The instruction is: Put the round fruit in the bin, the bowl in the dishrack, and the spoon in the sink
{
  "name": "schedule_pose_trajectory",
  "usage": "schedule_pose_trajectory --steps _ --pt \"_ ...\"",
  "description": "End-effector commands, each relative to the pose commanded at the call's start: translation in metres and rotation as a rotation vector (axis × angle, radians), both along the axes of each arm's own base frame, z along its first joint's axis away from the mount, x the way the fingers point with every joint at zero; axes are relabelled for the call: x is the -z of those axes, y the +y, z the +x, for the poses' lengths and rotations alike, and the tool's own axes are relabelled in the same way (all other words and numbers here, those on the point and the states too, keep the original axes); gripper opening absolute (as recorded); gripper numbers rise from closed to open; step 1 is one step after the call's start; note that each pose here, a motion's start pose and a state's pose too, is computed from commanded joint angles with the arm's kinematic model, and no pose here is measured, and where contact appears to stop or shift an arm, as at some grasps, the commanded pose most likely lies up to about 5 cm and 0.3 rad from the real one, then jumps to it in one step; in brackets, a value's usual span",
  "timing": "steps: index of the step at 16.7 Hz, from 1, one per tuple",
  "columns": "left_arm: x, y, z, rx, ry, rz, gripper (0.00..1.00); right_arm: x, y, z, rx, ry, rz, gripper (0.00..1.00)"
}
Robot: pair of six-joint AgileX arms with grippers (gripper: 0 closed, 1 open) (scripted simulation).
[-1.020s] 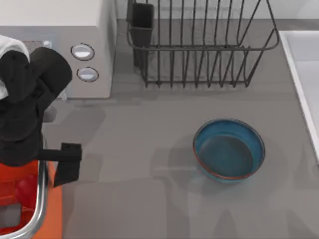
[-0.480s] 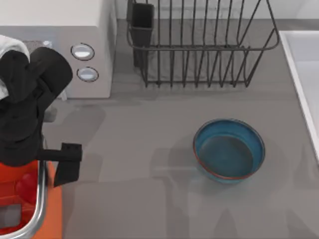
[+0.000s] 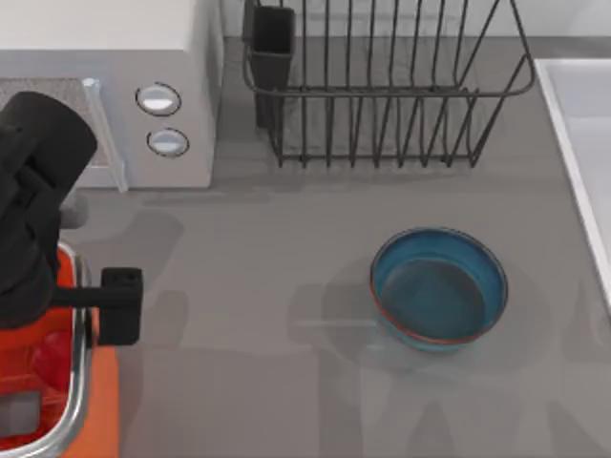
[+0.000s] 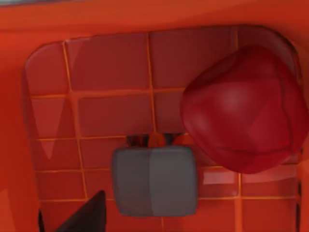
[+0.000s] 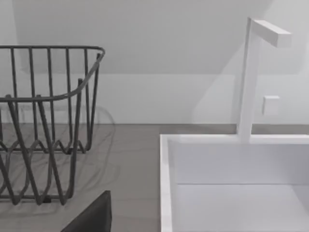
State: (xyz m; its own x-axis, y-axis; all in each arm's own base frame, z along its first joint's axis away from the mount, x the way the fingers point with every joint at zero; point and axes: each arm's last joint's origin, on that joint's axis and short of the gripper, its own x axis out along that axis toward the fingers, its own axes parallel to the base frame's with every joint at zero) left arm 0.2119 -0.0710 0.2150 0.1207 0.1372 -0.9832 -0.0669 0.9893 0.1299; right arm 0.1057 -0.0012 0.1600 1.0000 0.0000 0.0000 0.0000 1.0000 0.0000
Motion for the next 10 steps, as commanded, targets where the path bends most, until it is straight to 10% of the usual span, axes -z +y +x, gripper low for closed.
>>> schedule_pose_trajectory --steps 10 --pt "0.017 0.05 -0.074 0.071 -0.723 -0.177 1.0 0.0 0.0 0.0 0.0 0.0 0.0 1.0"
